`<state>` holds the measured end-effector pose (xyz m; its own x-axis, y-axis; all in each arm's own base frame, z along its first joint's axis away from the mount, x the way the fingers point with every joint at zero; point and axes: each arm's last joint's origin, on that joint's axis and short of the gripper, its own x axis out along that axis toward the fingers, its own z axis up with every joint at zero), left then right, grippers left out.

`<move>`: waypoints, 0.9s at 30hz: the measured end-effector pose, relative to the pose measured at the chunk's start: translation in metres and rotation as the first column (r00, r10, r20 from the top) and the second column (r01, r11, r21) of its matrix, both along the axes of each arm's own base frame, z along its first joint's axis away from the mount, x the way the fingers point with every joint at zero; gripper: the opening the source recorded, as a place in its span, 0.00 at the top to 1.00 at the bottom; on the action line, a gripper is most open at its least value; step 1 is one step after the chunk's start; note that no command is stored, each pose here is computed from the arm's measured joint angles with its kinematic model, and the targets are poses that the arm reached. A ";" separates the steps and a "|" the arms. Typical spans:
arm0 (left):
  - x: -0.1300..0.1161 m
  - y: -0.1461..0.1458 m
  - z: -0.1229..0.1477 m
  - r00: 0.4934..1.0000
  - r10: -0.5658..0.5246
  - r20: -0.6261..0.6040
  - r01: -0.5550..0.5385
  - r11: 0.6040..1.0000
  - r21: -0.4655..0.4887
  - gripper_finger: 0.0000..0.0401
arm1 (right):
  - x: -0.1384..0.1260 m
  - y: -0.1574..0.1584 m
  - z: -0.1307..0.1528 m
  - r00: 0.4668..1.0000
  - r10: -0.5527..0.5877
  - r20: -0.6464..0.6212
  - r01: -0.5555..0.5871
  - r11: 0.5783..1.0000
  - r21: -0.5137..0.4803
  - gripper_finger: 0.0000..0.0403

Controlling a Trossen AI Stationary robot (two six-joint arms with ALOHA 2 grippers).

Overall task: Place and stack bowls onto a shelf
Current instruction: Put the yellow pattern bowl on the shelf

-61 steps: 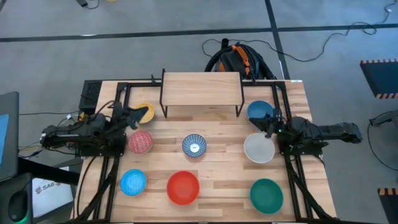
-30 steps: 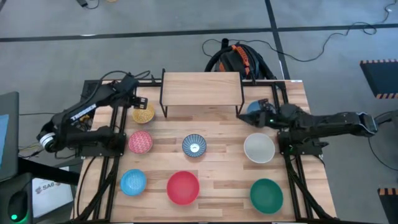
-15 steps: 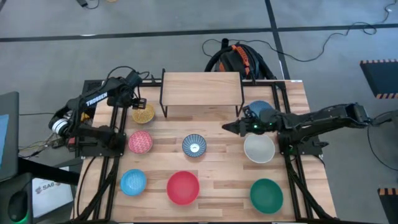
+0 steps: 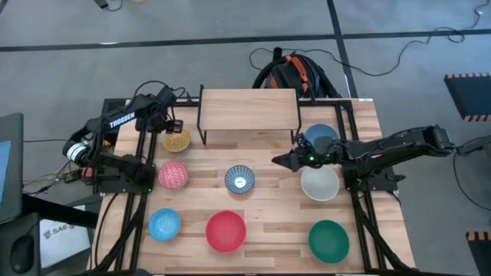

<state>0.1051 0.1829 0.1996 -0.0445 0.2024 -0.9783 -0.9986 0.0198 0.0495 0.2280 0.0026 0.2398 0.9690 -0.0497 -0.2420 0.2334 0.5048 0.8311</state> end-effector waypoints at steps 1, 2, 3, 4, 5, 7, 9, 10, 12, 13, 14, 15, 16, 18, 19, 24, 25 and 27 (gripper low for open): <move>0.000 0.000 0.000 1.000 0.006 0.001 -0.006 1.000 -0.001 0.65 | 0.000 0.000 0.000 1.000 -0.005 -0.004 0.005 1.000 -0.001 0.59; 0.001 -0.001 0.000 1.000 0.015 0.001 -0.015 1.000 -0.005 0.67 | 0.000 0.000 -0.001 1.000 -0.007 -0.006 0.007 1.000 -0.003 0.59; 0.001 -0.002 0.000 1.000 0.025 0.000 -0.025 1.000 -0.007 0.69 | 0.000 0.001 -0.001 1.000 -0.008 -0.010 0.008 1.000 -0.004 0.59; 0.002 -0.003 0.000 0.999 0.038 0.002 -0.038 0.999 -0.006 0.71 | 0.000 0.001 -0.001 1.000 -0.008 -0.014 0.008 1.000 -0.005 0.59; 0.002 -0.003 -0.001 0.999 0.051 0.002 -0.051 0.999 -0.002 0.73 | 0.000 0.002 -0.001 1.000 -0.006 -0.015 0.006 1.000 -0.006 0.59; 0.004 -0.004 -0.001 0.997 0.075 0.000 -0.075 0.997 0.006 0.75 | 0.000 0.003 -0.001 1.000 -0.001 -0.016 0.001 1.000 -0.013 0.59; 0.004 -0.007 -0.005 0.994 0.107 -0.002 -0.107 0.994 0.003 0.76 | -0.001 0.004 -0.002 1.000 -0.009 -0.023 0.009 1.000 -0.021 0.59; 0.004 -0.009 -0.009 0.992 0.127 -0.006 -0.127 0.992 -0.006 0.76 | -0.001 0.005 -0.002 1.000 -0.012 -0.028 0.011 0.999 -0.033 0.59; 0.001 -0.014 -0.017 0.986 0.165 -0.018 -0.166 0.986 -0.028 0.75 | -0.001 0.007 -0.003 0.999 -0.016 -0.033 0.014 0.999 -0.048 0.59; 0.000 -0.017 -0.023 0.982 0.188 -0.027 -0.189 0.981 -0.040 0.75 | -0.001 0.008 -0.004 0.999 -0.013 -0.039 0.011 0.999 -0.051 0.59; -0.002 -0.020 -0.027 0.978 0.206 -0.035 -0.208 0.977 -0.052 0.74 | -0.002 0.009 -0.004 0.999 -0.009 -0.046 0.006 0.999 -0.052 0.59; -0.003 -0.023 -0.032 0.976 0.214 -0.039 -0.216 0.974 -0.063 0.73 | -0.002 0.009 -0.005 0.999 -0.005 -0.050 0.003 0.999 -0.052 0.59; -0.005 -0.025 -0.036 0.974 0.222 -0.038 -0.224 0.972 -0.071 0.73 | -0.002 0.011 -0.004 0.999 0.001 -0.050 -0.003 0.999 -0.052 0.59; -0.006 -0.028 -0.041 0.972 0.234 -0.040 -0.236 0.968 -0.086 0.72 | -0.002 0.012 -0.005 0.998 0.006 -0.055 -0.009 0.999 -0.053 0.59; -0.006 -0.029 -0.042 0.972 0.232 -0.037 -0.235 0.968 -0.088 0.72 | -0.002 0.012 -0.005 0.998 0.007 -0.061 -0.010 0.999 -0.053 0.59; -0.002 -0.030 -0.043 0.975 0.221 -0.022 -0.222 0.972 -0.077 0.77 | -0.002 0.011 -0.006 0.998 0.004 -0.068 -0.007 0.999 -0.053 0.59; -0.001 -0.030 -0.043 0.976 0.218 -0.020 -0.219 0.973 -0.073 0.79 | -0.002 0.011 -0.006 0.998 0.005 -0.068 -0.008 0.999 -0.052 0.59; 0.000 -0.030 -0.043 0.977 0.214 -0.020 -0.215 0.974 -0.066 0.84 | -0.002 0.009 -0.006 0.998 0.009 -0.068 -0.012 0.999 -0.048 0.59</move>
<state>0.1049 0.1526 0.1570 -0.0924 0.1206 -0.9884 -0.9792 -0.1908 0.0682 0.2258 0.0119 0.2337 0.9509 -0.0532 -0.3048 0.2832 0.5467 0.7880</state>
